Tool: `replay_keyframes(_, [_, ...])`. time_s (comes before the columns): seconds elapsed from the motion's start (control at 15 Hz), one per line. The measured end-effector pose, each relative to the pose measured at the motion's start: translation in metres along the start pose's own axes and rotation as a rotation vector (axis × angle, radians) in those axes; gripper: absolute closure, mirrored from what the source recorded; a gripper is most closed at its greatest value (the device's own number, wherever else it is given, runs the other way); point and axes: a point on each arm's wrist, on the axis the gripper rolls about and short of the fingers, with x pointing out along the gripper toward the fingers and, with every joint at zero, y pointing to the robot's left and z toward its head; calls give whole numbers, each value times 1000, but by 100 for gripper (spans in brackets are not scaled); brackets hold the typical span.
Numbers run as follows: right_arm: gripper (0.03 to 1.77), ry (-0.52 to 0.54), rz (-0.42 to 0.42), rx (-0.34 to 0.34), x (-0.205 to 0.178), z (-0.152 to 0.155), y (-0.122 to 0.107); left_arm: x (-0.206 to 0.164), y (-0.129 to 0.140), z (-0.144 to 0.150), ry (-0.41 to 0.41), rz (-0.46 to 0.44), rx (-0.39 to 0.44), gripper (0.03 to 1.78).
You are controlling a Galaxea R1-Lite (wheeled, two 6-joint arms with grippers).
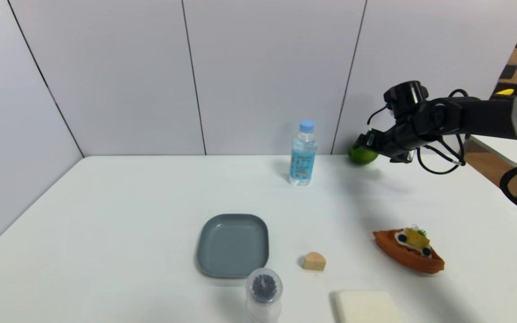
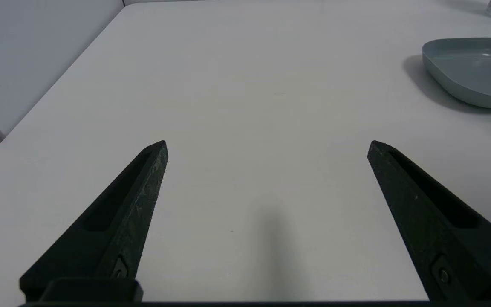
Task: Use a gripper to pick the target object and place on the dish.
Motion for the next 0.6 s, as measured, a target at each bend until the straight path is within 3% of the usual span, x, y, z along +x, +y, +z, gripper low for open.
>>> replay_keyframes(0.2, [9,1,-21,2,17,-4,-4,0,0,0,0,0,0,12])
replay_keyframes(0.6, [9,-67,34,-14,29,-2,3,0,0,0,0,0,0,12])
